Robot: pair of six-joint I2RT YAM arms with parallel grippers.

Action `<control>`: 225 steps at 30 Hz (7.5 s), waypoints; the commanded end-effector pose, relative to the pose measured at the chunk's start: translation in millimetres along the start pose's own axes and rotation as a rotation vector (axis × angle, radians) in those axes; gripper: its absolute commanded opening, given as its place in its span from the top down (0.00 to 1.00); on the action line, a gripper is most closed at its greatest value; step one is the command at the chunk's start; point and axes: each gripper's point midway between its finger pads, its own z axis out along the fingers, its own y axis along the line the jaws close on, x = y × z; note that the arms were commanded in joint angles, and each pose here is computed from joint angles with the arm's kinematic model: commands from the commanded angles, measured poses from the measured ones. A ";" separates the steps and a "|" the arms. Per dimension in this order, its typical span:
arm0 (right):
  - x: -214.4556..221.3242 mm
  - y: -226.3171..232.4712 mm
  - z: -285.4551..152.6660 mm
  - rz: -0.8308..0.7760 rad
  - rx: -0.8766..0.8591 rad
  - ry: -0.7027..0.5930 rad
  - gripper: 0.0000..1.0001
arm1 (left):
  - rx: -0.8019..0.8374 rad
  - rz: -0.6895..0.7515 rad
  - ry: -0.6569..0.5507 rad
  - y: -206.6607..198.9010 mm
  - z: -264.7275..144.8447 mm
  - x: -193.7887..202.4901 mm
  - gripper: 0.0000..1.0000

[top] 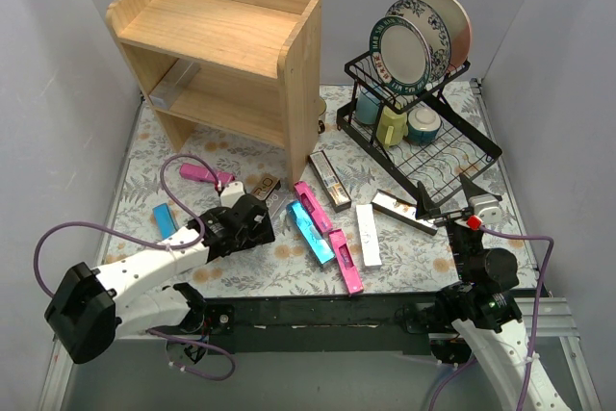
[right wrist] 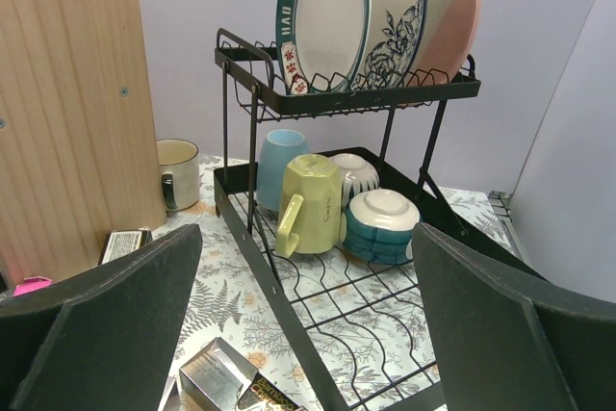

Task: Place and organize the toothpastes onto the shelf
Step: Pick up the toothpaste from the center of the board, then place the toothpaste on the shelf.

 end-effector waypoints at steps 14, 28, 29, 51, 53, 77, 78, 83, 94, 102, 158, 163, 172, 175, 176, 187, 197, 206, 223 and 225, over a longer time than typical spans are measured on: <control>-16.2 0.7 3.1 0.008 -0.005 -0.047 0.02 | -0.026 0.145 -0.050 -13.2 29.0 -5.8 0.05; -15.5 1.1 3.4 0.007 -0.007 -0.048 0.01 | -0.004 0.188 -0.021 -20.4 28.5 20.3 0.21; -15.6 1.4 3.4 0.007 -0.008 -0.048 0.01 | -0.021 0.183 -0.030 -19.7 30.8 18.7 0.22; -16.6 0.2 2.9 0.004 -0.003 -0.052 0.01 | -0.029 0.117 0.045 -27.4 -15.8 5.8 0.69; -16.2 0.5 3.1 0.004 -0.005 -0.050 0.01 | 0.008 0.095 0.019 -38.1 -32.4 -10.7 0.71; -15.6 1.6 3.2 0.005 -0.010 -0.045 0.02 | 0.159 0.212 -0.455 -43.9 -131.6 -228.5 0.78; -17.1 1.0 3.2 0.005 -0.008 -0.051 0.01 | 0.145 0.232 -0.471 -42.2 -128.2 -235.5 0.78; -15.9 3.3 4.1 0.003 -0.019 -0.045 0.01 | 0.143 0.268 -0.576 -28.9 -111.4 -291.7 0.77; -17.7 0.3 2.7 0.006 -0.004 -0.053 0.01 | 0.123 0.298 -0.614 3.4 -64.3 -349.1 0.69; -18.8 -0.8 2.2 0.007 0.001 -0.057 0.02 | 0.100 0.263 -0.590 17.0 -47.1 -345.1 0.47; -30.5 -6.2 -4.6 0.019 0.023 -0.110 0.01 | 0.514 -1.033 -0.668 27.4 -48.1 -312.7 0.21; -30.5 -5.9 -4.6 0.021 0.021 -0.110 0.01 | 0.509 -1.037 -0.652 30.3 -38.1 -312.4 0.23; -30.2 -5.9 -4.4 0.019 0.021 -0.109 0.01 | 0.541 -1.031 -0.638 27.1 -33.7 -316.2 0.37; -30.2 -5.6 -4.4 0.019 0.020 -0.109 0.01 | 0.533 -1.043 -0.664 39.0 -37.2 -322.6 0.49; -30.6 -5.6 -4.6 0.020 0.020 -0.110 0.01 | 0.527 -1.048 -0.674 44.8 -38.2 -325.0 0.51; -31.5 -6.8 -5.1 0.019 0.025 -0.114 0.01 | 0.534 -1.023 -0.677 77.1 -40.7 -349.7 0.59; -30.0 -6.4 -4.7 0.019 0.024 -0.107 0.01 | 0.540 -1.029 -0.666 88.2 -25.7 -358.0 0.59; -29.0 -6.2 -4.0 0.015 0.023 -0.102 0.01 | 0.527 -1.033 -0.688 95.2 -22.4 -369.2 0.58; -27.7 -4.5 -3.1 0.015 0.015 -0.097 0.01 | 0.495 -1.018 -0.689 107.1 -25.7 -370.6 0.21; -27.4 -4.1 -3.1 0.016 0.013 -0.096 0.01 | 0.493 -1.017 -0.685 107.6 -28.6 -368.7 0.16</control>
